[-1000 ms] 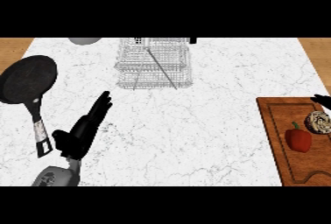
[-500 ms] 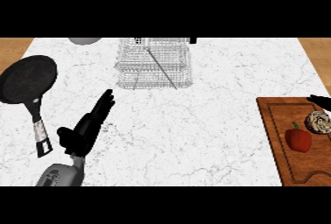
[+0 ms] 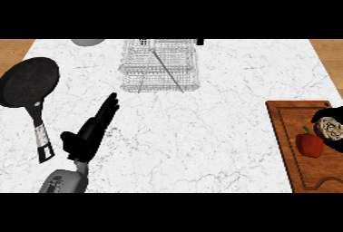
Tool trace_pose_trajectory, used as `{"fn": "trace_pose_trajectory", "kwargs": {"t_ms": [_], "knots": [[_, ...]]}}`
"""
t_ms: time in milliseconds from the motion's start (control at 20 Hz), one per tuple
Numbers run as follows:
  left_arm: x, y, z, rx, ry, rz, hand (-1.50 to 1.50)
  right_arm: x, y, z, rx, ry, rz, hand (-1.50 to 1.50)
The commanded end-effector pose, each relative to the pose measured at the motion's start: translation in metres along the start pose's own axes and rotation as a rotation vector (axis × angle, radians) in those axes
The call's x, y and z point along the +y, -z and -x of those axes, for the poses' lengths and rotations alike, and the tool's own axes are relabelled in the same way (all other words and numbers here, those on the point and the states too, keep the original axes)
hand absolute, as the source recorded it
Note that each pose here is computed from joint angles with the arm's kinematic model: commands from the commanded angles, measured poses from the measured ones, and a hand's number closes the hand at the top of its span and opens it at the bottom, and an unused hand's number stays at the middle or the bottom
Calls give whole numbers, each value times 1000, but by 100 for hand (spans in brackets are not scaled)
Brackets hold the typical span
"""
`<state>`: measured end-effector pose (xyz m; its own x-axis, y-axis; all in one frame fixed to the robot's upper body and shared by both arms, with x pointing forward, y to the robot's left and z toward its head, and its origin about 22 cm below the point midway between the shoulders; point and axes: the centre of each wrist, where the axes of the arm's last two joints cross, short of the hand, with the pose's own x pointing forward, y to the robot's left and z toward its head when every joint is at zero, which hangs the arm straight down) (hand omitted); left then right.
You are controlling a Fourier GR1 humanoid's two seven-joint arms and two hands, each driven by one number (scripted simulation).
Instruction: Pick the cupcake from the cutting board and place it in the tiered basket
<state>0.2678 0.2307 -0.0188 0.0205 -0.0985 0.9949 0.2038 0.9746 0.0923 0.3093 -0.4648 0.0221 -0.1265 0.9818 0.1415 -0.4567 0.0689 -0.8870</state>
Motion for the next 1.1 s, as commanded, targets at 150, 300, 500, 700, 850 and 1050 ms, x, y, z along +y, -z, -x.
{"fn": "trace_pose_trajectory", "kwargs": {"t_ms": [150, 300, 500, 700, 850, 1050], "knots": [[-4, 2, 11, -4, 16, -6, 0, 4, 7, -2, -84, 8, 62, 150], [11, 1, -8, -6, 13, 3, 0, 14, 0, 8, -94, 3, 67, 150], [12, 4, 4, -7, -18, -4, 0, -3, 66, -70, 104, 47, 122, 150], [-12, 7, -11, -7, 1, -3, 0, -9, 92, -114, 224, 87, 163, 150], [-13, 4, 5, 5, -3, -3, 0, -42, 96, -126, 219, 75, 267, 150], [8, 10, -7, -11, -2, -17, 0, -71, 98, -139, 119, 287, 388, 150]]}}
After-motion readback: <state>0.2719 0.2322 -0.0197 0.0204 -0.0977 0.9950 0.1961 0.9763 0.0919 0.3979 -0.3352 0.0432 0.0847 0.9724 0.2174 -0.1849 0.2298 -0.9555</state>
